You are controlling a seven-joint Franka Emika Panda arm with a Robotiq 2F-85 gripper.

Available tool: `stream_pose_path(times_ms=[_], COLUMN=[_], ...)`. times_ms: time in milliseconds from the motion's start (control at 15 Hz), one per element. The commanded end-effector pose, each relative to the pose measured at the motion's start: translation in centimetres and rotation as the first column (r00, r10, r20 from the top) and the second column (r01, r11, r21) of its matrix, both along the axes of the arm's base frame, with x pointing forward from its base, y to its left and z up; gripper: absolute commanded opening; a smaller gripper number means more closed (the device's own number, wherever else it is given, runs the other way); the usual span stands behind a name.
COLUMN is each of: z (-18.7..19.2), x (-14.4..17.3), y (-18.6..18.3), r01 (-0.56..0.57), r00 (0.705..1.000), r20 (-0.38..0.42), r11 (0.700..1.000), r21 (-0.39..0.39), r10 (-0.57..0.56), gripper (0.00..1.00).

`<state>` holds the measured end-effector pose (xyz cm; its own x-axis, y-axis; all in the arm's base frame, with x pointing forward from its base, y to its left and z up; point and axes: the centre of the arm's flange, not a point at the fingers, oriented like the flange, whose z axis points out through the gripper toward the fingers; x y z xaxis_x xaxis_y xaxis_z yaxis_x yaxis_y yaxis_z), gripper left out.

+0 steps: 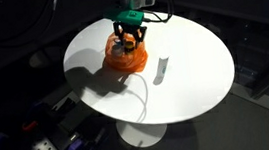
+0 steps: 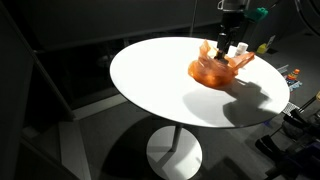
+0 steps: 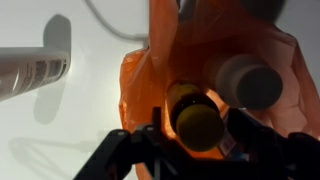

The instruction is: Put the yellow and black bottle on the table

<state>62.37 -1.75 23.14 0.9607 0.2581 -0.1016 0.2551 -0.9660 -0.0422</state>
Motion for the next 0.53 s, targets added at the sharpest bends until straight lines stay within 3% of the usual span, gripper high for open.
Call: stream_pose_path(times_ms=[0,133,200,467], z=[0.3,1.2,1.8,4.8], x=[0.5,0.1,-0.1,-0.8], y=[0.2,0.2,0.2,0.2], r01=[0.007,0.011,0.016,0.021], r00=[1.0,1.0,1.0,0.998], r20=[0.0,0.009,0.017,0.056], r11=[1.0,1.0,1.0,1.0], r21=[-0.007,-0.008,-0.01,0.001], r10=[-0.007,-0.011,-0.015,-0.022], gripper=[0.4,0.23,0.19,0.19])
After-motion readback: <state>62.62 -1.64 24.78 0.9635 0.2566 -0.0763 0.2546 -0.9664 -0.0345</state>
